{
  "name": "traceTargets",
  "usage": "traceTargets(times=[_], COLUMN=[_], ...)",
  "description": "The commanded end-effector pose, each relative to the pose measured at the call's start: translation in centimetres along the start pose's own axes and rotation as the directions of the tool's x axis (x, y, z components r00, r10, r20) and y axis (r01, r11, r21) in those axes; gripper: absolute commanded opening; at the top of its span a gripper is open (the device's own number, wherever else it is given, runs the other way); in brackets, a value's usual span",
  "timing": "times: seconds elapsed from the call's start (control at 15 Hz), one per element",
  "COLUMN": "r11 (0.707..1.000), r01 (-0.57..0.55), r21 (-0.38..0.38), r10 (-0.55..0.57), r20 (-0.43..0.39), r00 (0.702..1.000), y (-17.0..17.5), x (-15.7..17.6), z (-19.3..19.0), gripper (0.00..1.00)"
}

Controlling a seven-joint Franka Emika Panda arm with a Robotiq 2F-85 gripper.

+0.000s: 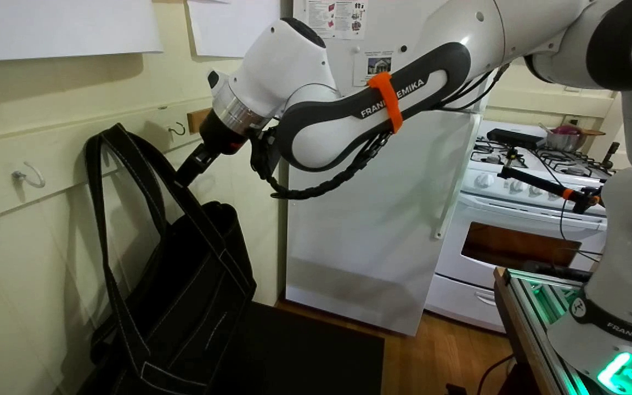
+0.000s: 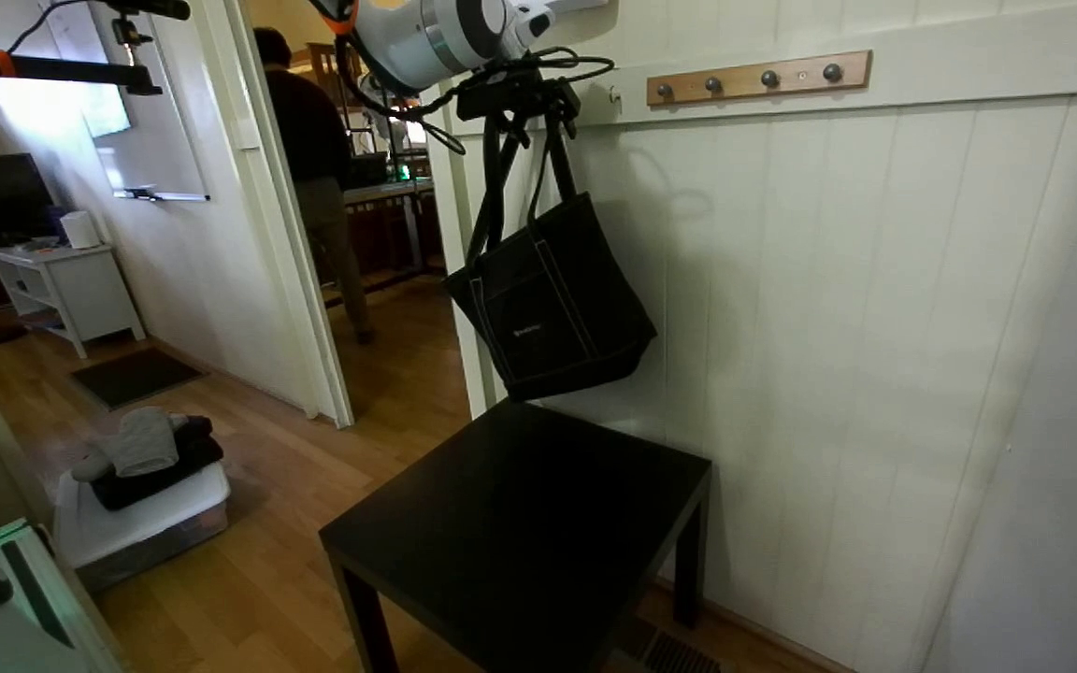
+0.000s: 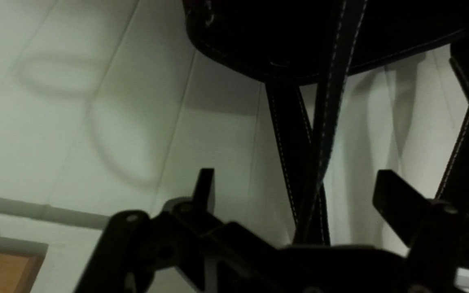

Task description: Place the black bag on the table.

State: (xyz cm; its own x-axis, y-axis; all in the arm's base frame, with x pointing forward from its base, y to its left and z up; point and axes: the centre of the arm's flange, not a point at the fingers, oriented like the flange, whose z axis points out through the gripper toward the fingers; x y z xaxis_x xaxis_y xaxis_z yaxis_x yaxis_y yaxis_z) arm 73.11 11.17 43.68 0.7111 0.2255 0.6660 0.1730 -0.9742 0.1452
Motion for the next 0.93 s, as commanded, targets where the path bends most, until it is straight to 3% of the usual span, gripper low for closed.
traceTargets(times=[0.0, 0.67, 0.73, 0.87], r11=[0.999, 0.999, 0.999, 0.999], r01=[-0.019, -0.016, -0.015, -0.011], r21=[0.045, 0.048, 0.047, 0.041], r10=[0.020, 0.018, 0.017, 0.013], r20=[-0.023, -0.032, -0.036, -0.046], r00=[1.000, 0.999, 0.999, 0.999], y=[-0.9, -2.6, -2.7, -2.6], x=[1.6, 2.3, 2.4, 2.4], z=[1.9, 4.8, 5.0, 5.4], gripper=[1.00, 1.00, 0.76, 0.68])
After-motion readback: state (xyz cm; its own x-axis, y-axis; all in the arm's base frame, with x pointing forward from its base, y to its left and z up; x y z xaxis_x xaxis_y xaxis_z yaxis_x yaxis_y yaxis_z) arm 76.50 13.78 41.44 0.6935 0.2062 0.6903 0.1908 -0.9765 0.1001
